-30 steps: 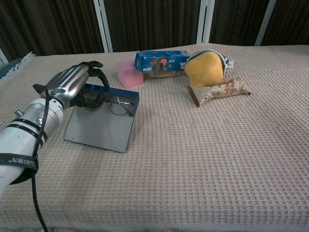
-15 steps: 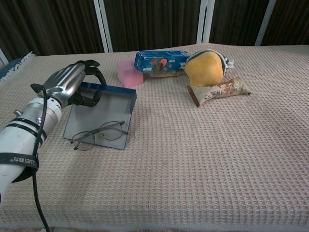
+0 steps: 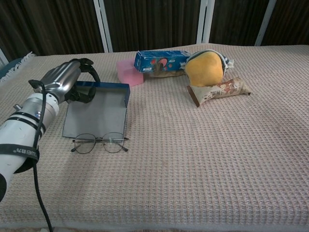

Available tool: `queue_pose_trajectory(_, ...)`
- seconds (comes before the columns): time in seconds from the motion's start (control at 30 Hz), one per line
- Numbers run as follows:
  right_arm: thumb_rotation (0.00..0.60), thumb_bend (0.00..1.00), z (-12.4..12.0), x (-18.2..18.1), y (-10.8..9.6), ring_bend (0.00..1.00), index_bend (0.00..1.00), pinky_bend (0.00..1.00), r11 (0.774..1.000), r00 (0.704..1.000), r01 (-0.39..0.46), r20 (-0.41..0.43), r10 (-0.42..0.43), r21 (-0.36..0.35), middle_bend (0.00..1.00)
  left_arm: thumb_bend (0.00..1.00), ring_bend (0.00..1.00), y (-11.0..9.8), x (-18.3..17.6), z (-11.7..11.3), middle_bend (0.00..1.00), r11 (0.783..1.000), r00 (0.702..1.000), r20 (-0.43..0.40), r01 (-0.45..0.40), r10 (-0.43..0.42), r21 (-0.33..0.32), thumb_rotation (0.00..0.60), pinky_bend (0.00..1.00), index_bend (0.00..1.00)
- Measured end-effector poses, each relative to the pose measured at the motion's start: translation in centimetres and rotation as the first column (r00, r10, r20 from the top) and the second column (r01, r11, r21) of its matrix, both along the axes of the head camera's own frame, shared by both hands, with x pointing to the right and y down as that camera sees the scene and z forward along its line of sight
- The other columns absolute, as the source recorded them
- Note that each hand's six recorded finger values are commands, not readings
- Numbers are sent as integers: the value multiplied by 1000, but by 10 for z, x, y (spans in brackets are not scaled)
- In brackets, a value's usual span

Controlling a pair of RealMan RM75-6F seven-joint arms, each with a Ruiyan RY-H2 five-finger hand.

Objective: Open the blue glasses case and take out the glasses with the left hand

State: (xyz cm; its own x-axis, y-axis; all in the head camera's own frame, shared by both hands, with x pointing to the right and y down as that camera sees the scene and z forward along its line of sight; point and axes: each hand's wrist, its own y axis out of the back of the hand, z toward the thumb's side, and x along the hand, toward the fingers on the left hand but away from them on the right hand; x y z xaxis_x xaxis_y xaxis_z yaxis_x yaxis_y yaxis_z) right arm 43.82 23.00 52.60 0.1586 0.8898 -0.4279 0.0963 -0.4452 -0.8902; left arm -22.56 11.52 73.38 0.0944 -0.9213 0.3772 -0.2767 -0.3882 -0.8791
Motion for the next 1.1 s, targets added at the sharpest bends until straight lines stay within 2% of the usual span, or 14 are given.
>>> queue_pose_trajectory(0.27, 600, 93, 2, 0, -1, 0, 0, 0, 1000, 1000, -2, -8, 2, -3, 0, 479, 0, -29, -29, 11, 106, 997, 995, 69, 77, -79, 24, 600, 39, 509)
queue_pose_trajectory(0.47, 600, 96, 4, -1, -1, 0, 0, 0, 1000, 1000, -2, -20, 2, -8, 0, 480, 0, -40, -59, 32, 94, 990, 981, 143, 134, -128, -34, 600, 39, 427)
queue_pose_trajectory(0.67, 600, 93, 7, -3, -1, 0, 0, 0, 1000, 1000, 0, -27, 0, -13, 0, 459, 0, -34, -68, 51, 38, 980, 979, 161, 151, -129, -131, 600, 39, 231)
queue_pose_trajectory(0.77, 600, 93, 7, -4, -1, 0, 0, 0, 1000, 1000, 0, -28, -1, -14, 0, 412, 0, -33, -70, 54, 2, 976, 977, 171, 152, -126, -153, 600, 38, 38)
queue_pose_trajectory(0.8, 600, 95, 8, -4, 0, 0, 0, 0, 1000, 1000, 2, -30, -3, -15, 0, 402, 0, -32, -70, 56, 0, 975, 977, 177, 151, -122, -162, 600, 38, 3)
queue_pose_trajectory(0.93, 600, 96, 8, -5, 0, 0, 0, 0, 1000, 999, 5, -31, -5, -16, 0, 397, 0, -31, -71, 53, 0, 974, 976, 194, 133, -97, -184, 600, 39, 0)
queue_pose_trajectory(1.1, 600, 97, 8, -3, 0, 0, 0, 0, 1000, 999, -1, -36, 1, -13, 0, 399, 0, -23, -62, 32, 0, 980, 989, 141, 70, -44, -186, 600, 42, 0)
